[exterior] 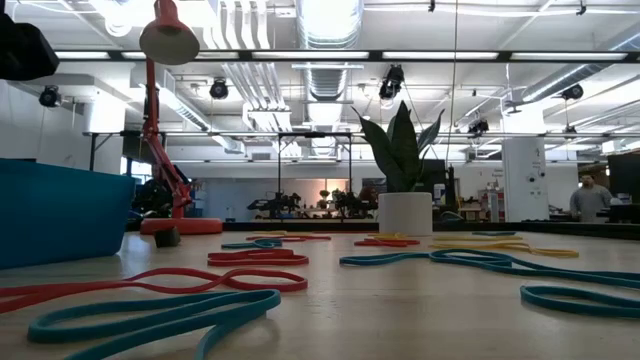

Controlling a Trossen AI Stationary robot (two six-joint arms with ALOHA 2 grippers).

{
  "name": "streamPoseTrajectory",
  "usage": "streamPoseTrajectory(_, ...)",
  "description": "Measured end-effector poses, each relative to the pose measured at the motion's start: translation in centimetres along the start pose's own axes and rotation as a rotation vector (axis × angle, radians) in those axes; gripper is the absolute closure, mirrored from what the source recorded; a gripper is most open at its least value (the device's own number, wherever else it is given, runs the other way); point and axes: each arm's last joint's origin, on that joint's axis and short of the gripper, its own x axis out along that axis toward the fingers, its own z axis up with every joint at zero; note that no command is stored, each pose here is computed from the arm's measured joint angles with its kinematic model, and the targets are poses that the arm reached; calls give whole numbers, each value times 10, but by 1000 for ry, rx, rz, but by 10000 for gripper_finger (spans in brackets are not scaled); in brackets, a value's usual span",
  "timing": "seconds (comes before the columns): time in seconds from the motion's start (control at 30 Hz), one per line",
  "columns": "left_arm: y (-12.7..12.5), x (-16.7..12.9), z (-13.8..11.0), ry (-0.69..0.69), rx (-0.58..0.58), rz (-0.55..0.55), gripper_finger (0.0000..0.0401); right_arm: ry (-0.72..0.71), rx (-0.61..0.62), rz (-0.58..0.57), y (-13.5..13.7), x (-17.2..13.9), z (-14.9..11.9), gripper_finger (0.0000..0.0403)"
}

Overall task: Pick and place rubber bands into bin
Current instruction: Put the blue rubber band into the blue bin

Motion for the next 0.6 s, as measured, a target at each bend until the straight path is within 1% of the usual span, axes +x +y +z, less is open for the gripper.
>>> streamPoseTrajectory(0.17,0,0,0,0,-2,1,198,-3,-9,-6,-11,19,-2,168)
streamPoseTrajectory(0.37,0,0,0,0,-3,0,198,-20,-30,-16,-15,24,-4,173)
streamPoseTrajectory(0.43,0,0,0,1,-2,0,198,-45,-42,2,-15,27,-3,175)
streamPoseTrajectory(0.6,0,0,0,1,-2,0,199,-56,-53,39,-19,37,-4,177)
